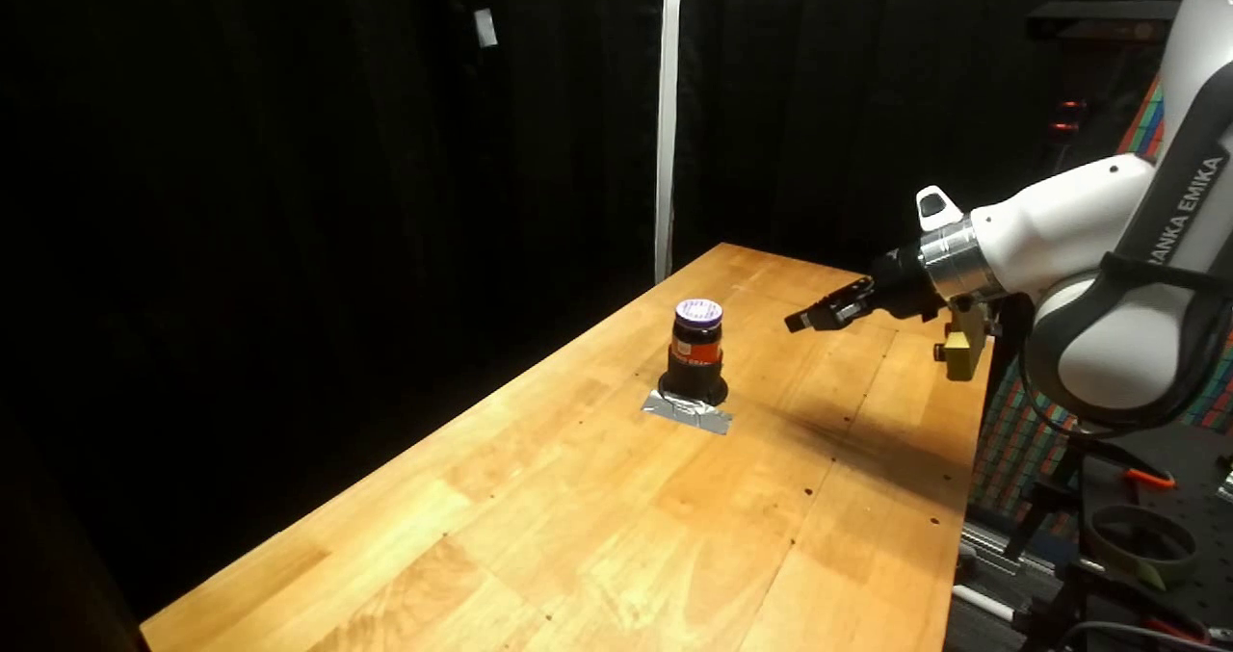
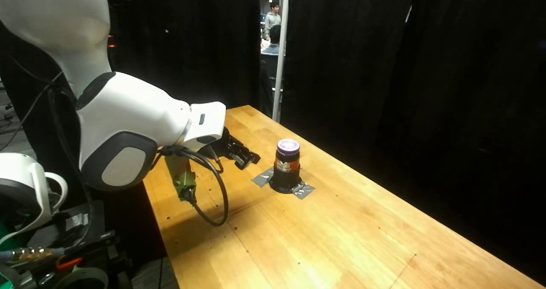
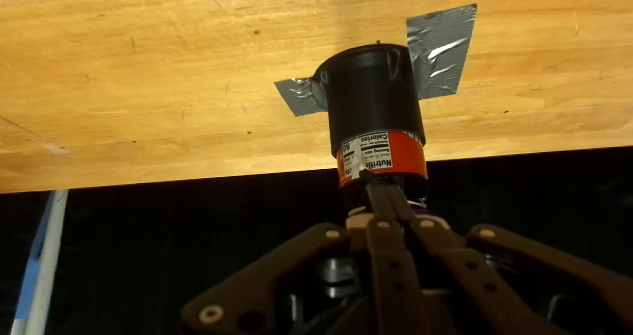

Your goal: Put the elastic around the bottle

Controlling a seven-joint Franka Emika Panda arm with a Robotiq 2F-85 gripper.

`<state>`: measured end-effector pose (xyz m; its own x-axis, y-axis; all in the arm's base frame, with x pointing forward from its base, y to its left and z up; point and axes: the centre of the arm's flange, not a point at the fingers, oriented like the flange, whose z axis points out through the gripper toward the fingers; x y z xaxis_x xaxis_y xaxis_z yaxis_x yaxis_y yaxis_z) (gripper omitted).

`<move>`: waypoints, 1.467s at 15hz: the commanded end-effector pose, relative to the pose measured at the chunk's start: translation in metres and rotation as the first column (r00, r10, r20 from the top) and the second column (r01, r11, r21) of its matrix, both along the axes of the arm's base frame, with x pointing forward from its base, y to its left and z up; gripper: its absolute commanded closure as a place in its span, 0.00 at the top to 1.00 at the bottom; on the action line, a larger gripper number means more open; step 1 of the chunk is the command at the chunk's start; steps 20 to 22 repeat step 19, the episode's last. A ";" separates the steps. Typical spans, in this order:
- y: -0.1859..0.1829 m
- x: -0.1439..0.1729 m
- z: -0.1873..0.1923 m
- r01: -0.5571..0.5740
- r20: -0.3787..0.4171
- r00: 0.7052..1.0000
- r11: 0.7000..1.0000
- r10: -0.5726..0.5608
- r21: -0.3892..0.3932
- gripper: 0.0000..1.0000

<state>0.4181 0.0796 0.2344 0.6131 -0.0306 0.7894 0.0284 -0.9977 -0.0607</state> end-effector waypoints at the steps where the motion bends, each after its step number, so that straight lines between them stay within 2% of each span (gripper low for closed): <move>1: -0.009 -0.007 0.046 -0.044 -0.109 0.993 0.999 0.041 -0.028 0.04; 2: -0.008 -0.002 0.061 -0.061 -0.185 0.981 0.997 0.051 -0.046 0.04; 3: -0.007 0.003 0.071 -0.066 -0.246 0.968 0.996 0.049 -0.058 0.08; 4: -0.005 0.005 0.072 -0.074 -0.308 0.950 0.995 0.049 -0.071 0.30; 5: -0.003 0.005 0.073 -0.071 -0.354 0.935 0.993 0.033 -0.093 0.30; 7: -0.004 0.005 0.076 -0.052 -0.421 0.907 0.992 -0.002 -0.116 0.44; 9: -0.015 0.002 0.085 -0.050 -0.465 0.885 0.992 -0.010 -0.116 0.61; 14: -0.056 -0.002 0.087 -0.029 -0.473 0.880 0.991 -0.038 -0.132 0.98; 18: -0.071 -0.004 0.085 -0.020 -0.463 0.885 0.991 -0.044 -0.133 1.00; 19: -0.099 0.007 0.016 -0.032 -0.462 0.886 0.993 -0.026 -0.116 1.00; 22: -0.099 0.007 0.016 -0.032 -0.462 0.886 0.993 -0.026 -0.116 1.00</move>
